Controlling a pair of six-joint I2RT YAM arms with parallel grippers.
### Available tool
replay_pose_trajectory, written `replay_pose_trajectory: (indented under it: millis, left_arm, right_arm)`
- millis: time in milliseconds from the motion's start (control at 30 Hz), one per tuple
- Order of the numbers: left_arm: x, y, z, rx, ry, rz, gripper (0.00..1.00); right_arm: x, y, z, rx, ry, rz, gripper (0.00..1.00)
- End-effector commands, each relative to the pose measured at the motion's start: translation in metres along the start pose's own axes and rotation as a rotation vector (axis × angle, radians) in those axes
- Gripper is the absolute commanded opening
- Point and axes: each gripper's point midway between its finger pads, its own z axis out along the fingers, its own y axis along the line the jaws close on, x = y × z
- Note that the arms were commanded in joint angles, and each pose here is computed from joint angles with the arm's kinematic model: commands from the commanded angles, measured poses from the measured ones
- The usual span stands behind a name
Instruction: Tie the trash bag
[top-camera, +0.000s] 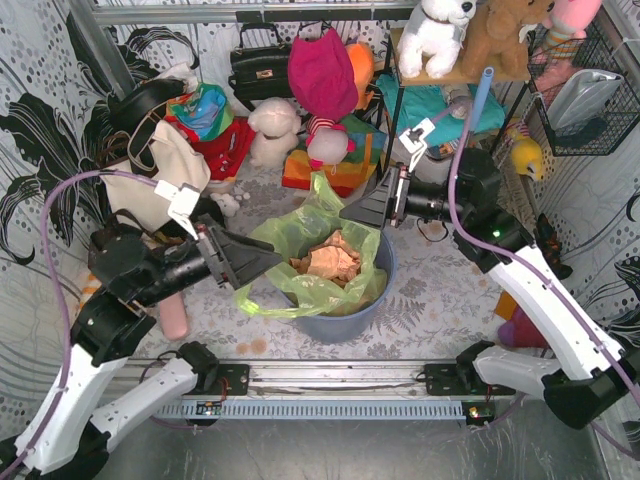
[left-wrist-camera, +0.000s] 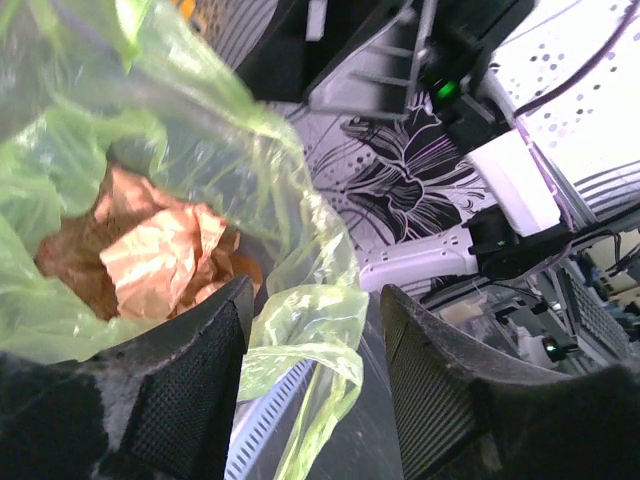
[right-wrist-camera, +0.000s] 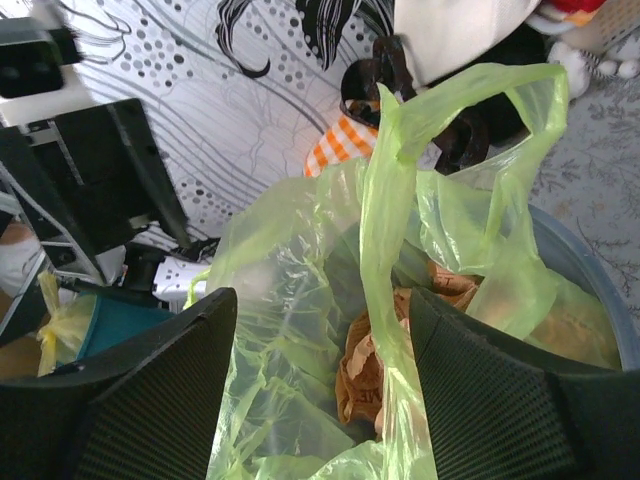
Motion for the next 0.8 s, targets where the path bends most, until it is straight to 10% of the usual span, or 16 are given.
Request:
replay_pose_trajectory:
  millis: [0,600,767]
  left_arm:
    - [0.020,0.007,0.004,-0.010,0.079,-0.125,0.64]
    - [0.040,0.036,-0.081,-0.407,-0.001,-0.391,0.70]
    - [0.055,0.027,-0.071,-0.206,-0.055,-0.541,0.81]
  right_arm:
    - [0.005,0.015,-0.002,-0.037,0.117,-0.045,0.70]
    - [0.001,-0.003,0.028,-0.051,0.277,-0.058,0.66]
    - [0.001,-0.004,0.035,-0.083,0.288,-0.045,0.66]
